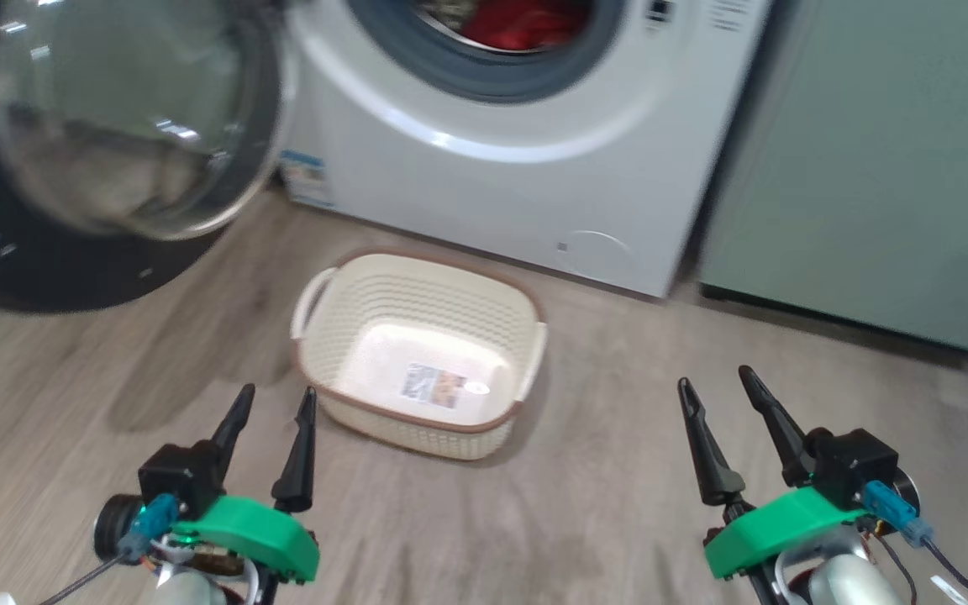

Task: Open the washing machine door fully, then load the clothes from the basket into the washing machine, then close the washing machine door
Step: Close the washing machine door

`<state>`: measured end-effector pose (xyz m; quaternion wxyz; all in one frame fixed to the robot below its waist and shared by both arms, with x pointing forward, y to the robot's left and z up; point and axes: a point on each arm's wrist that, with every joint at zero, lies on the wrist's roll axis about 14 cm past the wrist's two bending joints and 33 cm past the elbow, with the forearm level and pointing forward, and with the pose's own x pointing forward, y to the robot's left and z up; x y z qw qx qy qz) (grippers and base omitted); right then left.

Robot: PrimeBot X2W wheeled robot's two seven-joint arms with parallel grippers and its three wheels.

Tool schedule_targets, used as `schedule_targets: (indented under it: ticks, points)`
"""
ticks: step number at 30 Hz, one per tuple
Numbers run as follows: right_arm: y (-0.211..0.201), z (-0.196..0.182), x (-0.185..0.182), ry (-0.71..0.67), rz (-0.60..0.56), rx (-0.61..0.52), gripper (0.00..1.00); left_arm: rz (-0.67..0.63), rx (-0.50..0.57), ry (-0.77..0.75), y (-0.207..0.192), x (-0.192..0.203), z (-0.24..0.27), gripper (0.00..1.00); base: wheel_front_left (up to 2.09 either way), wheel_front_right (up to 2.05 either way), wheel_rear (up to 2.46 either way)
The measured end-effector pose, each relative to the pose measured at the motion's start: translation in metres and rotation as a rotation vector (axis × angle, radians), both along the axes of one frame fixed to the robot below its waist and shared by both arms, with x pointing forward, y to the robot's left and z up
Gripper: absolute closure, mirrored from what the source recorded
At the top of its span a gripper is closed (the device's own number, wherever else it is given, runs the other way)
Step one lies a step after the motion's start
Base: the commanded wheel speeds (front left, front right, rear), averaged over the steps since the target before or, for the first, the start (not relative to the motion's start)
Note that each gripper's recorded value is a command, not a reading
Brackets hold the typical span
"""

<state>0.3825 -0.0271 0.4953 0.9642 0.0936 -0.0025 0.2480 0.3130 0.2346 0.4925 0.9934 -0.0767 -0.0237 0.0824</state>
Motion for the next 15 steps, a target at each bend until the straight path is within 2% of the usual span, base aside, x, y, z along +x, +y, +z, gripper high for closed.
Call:
schedule_targets:
  ticks: [6, 11, 15]
  points:
    - [0.049, 0.006, -0.004, -0.002, 0.140, 0.022, 0.00, 0.143, 0.027, -0.010, 0.041, -0.036, 0.004, 0.00, 0.00, 0.00, 0.00]
    - [0.101, 0.008, -0.022, 0.000, 0.308, 0.033, 0.00, 0.309, 0.034, -0.028, 0.083, -0.076, 0.010, 0.00, 0.00, 0.00, 0.00]
    - [0.131, 0.017, -0.020, -0.019, 0.390, 0.050, 0.00, 0.389, 0.047, -0.015, 0.098, -0.094, 0.009, 0.00, 0.00, 0.00, 0.00]
